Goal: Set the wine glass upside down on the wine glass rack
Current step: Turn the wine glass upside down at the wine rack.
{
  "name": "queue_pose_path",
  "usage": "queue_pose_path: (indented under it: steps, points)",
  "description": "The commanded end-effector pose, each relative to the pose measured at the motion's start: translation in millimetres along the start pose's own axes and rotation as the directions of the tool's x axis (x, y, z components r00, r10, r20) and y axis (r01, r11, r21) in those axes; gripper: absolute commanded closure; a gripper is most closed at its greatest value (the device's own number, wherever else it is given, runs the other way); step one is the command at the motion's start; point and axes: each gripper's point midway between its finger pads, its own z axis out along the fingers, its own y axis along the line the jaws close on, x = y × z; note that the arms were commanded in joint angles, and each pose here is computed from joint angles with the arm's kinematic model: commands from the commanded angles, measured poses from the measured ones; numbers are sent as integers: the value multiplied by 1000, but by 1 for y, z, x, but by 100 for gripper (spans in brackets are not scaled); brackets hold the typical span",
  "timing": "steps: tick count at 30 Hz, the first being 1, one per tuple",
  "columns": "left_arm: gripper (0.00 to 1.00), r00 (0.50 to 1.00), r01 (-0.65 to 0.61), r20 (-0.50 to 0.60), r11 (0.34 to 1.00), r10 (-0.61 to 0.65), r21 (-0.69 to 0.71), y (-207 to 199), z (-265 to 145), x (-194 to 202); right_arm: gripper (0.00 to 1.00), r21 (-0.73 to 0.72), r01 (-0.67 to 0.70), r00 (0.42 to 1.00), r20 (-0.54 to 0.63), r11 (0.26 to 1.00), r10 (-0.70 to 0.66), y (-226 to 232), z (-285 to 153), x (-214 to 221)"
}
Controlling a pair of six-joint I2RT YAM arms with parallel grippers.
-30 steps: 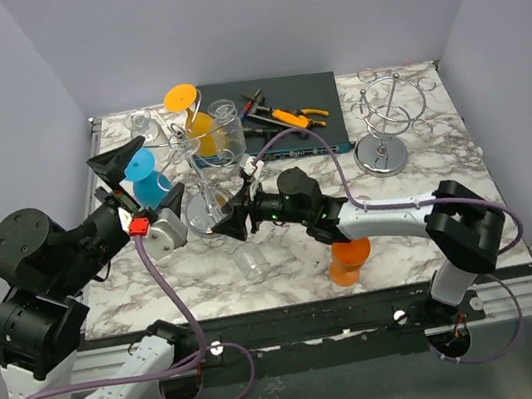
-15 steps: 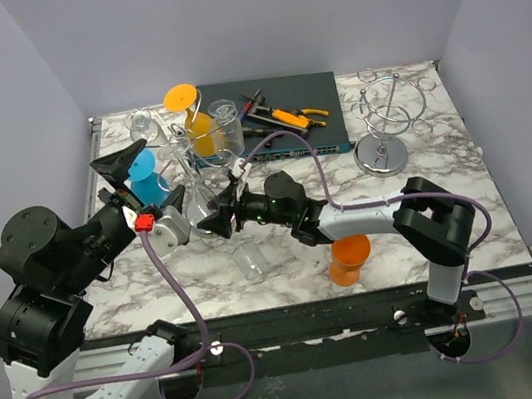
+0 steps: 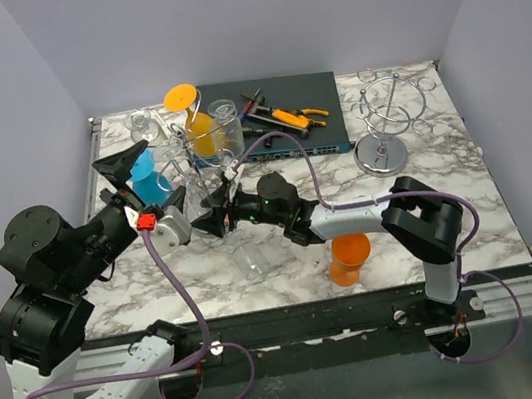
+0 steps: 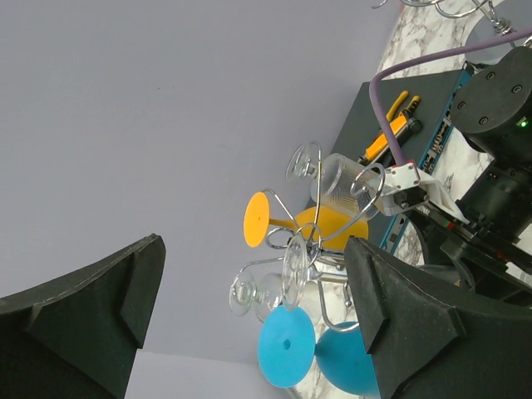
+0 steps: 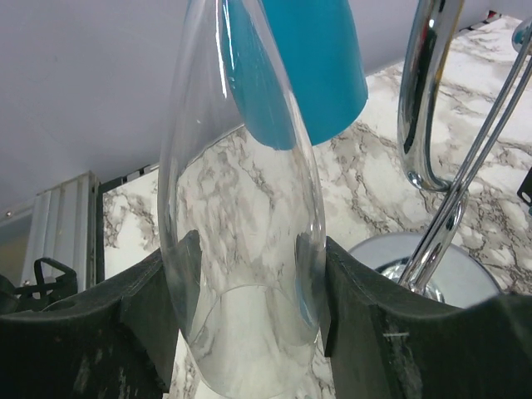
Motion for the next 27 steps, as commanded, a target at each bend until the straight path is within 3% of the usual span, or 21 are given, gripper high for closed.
queue_pose_path:
  steps: [1,27]
  points:
    - [3,1000,-2,-8,1000,2,-5,-1,-2,2,78,-23,58,995,81,998,-56,10,14,-20]
    - [2,999,-12,-40,1000,12,3,-5,2,12,79,-14,215,962,174,977,-209,28,11,-25]
